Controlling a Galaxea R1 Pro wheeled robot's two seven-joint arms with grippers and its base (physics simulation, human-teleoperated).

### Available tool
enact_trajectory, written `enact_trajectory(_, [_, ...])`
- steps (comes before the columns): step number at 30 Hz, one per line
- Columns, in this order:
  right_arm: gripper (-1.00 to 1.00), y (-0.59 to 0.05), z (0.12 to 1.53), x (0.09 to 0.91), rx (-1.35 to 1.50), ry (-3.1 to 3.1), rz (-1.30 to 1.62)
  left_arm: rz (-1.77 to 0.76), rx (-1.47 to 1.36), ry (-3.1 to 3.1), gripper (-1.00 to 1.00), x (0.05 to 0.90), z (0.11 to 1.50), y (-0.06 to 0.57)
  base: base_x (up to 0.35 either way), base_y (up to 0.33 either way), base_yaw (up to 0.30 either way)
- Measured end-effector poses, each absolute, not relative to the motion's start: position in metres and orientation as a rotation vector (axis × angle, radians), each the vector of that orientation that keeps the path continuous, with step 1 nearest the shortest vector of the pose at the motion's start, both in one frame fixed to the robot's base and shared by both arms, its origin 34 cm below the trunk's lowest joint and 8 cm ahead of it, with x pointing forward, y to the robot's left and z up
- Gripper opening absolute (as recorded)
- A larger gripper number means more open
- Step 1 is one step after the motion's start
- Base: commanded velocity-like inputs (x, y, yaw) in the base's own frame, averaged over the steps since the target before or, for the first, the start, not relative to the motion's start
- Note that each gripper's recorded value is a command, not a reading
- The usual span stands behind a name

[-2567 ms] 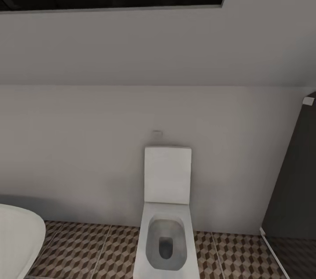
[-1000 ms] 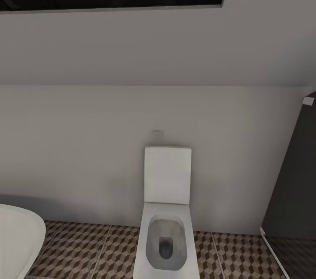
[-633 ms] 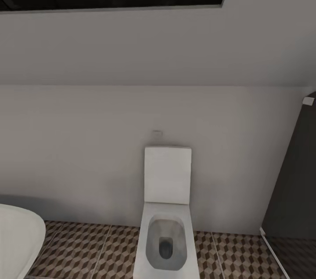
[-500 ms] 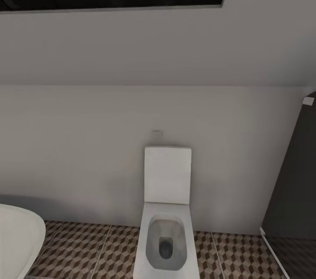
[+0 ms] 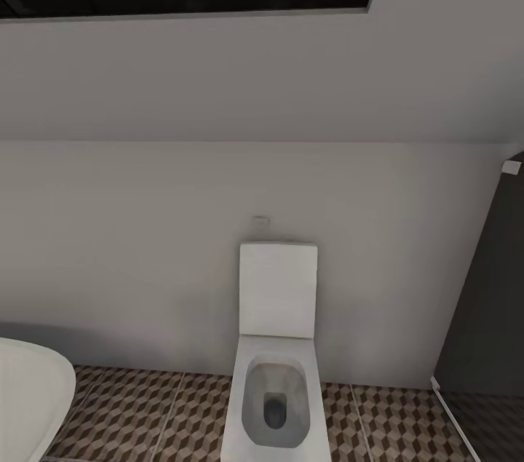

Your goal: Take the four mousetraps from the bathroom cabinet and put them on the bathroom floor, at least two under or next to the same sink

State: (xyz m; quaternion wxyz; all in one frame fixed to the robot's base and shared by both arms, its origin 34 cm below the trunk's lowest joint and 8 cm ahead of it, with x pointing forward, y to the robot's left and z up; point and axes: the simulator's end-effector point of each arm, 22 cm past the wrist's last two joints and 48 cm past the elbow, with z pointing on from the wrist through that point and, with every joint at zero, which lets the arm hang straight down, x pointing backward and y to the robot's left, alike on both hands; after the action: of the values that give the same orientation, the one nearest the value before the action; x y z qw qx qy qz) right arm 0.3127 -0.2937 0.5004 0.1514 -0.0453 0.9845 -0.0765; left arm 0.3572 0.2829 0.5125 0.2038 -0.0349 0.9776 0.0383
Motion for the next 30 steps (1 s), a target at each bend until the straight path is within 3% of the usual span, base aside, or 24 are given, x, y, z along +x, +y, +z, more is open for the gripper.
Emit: enact_trajectory(30, [1.0,-0.293,0.5003,0.3124,-0.126,2.827,-0.218,0.105,-0.096,2.727,1.0,0.3573,0.5125,0.2821,0.0,0.0,0.0])
